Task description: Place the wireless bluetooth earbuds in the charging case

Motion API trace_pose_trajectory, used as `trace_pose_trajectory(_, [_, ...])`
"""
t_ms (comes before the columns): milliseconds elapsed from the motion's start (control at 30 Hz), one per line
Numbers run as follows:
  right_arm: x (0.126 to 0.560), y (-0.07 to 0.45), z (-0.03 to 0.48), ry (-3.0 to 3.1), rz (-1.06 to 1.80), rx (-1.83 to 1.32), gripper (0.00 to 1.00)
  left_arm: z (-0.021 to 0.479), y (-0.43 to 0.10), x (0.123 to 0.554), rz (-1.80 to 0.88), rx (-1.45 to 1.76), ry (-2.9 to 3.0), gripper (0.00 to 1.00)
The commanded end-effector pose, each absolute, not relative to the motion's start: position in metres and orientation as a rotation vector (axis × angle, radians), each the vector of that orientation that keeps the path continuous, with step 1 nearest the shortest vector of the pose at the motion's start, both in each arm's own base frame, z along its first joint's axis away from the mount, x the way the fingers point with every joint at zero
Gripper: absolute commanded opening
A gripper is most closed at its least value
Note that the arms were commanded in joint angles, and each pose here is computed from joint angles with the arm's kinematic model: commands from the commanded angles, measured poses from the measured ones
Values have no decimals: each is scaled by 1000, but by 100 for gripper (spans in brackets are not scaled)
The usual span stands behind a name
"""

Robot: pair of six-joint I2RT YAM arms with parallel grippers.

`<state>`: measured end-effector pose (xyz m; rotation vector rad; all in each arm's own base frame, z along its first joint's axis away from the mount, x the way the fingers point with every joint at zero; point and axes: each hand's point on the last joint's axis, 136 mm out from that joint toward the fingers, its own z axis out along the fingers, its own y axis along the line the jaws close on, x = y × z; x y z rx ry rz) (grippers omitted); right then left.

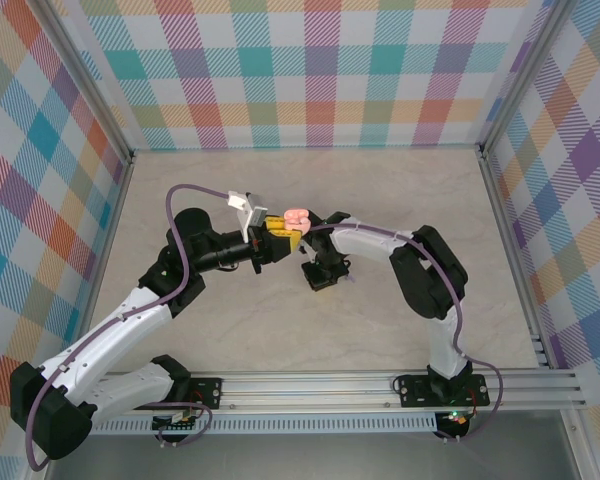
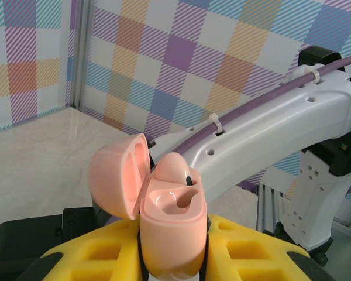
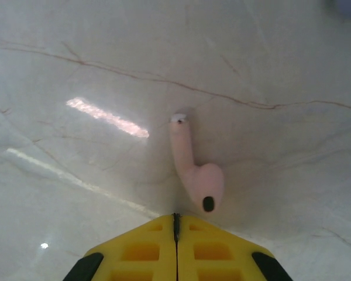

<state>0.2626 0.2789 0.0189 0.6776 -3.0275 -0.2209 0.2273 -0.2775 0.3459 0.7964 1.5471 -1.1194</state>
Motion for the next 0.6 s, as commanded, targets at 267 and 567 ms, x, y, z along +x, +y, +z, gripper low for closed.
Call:
trace_pose_trajectory(267, [289,273,17,-3102,-146,568,8,372,-278,219,-1136,808,1464,26])
trace_pose_trajectory(567, [304,279,19,-3123,-116,576,9,373,-276,218,-1128,805,1460,26])
